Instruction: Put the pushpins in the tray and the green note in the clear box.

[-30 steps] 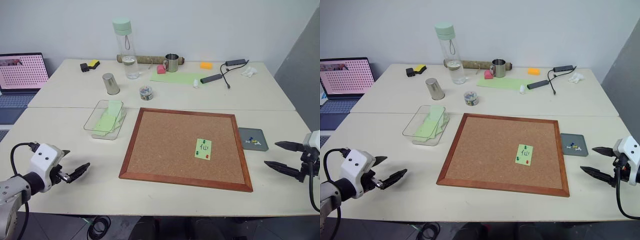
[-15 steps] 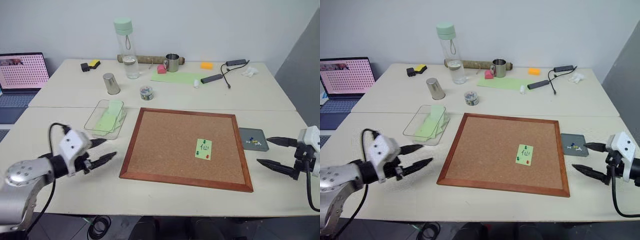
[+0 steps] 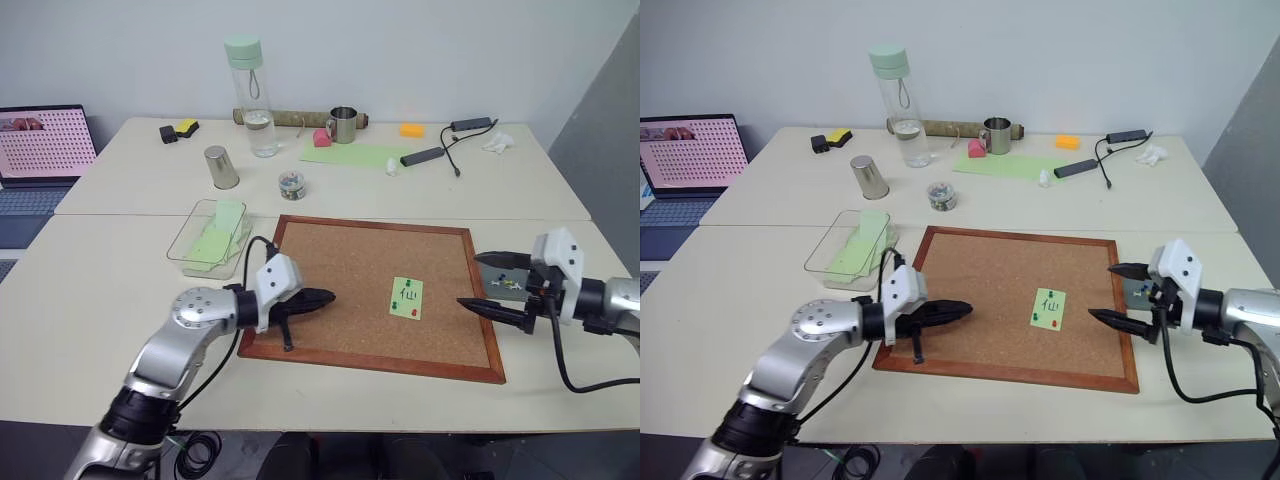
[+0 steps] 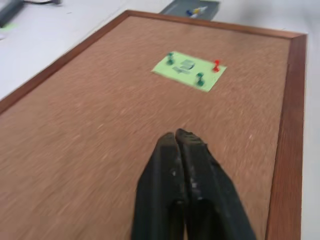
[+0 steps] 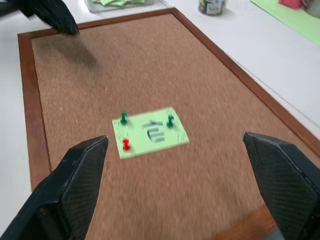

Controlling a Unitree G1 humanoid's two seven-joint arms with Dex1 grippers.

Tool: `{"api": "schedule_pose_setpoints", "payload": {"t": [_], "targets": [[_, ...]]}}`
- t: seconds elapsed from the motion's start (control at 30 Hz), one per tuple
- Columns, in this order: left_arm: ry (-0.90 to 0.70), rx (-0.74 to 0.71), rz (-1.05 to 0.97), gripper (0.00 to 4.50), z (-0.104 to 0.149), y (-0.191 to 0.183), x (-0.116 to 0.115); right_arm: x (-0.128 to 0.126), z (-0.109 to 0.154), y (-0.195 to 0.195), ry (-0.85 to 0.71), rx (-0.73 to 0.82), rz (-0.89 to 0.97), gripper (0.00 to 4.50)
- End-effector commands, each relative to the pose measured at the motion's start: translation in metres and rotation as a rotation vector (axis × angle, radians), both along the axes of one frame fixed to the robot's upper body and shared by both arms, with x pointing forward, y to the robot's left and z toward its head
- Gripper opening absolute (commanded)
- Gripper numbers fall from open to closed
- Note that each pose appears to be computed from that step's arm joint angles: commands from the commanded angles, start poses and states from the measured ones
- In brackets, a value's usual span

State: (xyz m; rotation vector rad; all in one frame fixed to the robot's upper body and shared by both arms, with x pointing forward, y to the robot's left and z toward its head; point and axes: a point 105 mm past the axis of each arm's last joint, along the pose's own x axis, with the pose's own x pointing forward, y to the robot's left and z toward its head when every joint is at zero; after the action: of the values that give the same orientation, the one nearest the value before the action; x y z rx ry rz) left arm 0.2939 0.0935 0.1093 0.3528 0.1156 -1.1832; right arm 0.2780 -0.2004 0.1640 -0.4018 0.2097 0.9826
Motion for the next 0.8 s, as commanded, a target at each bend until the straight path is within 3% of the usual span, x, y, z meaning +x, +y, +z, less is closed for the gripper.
{"api": "schedule_pose_setpoints", "payload": {"t": [0.03, 0.23, 0.47, 0.57, 0.8], "targets": [[-0.030, -0.016, -0.007, 0.05, -0.009, -0.020, 0.013, 0.011, -0.005, 0.020, 0.015, -0.015, 0.051, 4.50], [0.056, -0.037, 0.025, 0.05, -0.032, -0.022, 0.021, 0.038, -0.029, 0.045, -0.004, -0.041, 0.084, 4.50], [0.047, -0.007, 0.040, 0.05, -0.039, -0.016, 0.020, 0.062, -0.045, 0.048, -0.027, -0.021, 0.047, 4.50], [0.053, -0.023, 0.050, 0.00, -0.038, -0.016, 0.018, 0.064, -0.048, 0.049, -0.022, 0.004, 0.049, 4.06], [0.052, -0.031, 0.051, 0.00, -0.036, -0.019, 0.014, 0.065, -0.056, 0.051, -0.003, 0.029, 0.058, 2.50]]}}
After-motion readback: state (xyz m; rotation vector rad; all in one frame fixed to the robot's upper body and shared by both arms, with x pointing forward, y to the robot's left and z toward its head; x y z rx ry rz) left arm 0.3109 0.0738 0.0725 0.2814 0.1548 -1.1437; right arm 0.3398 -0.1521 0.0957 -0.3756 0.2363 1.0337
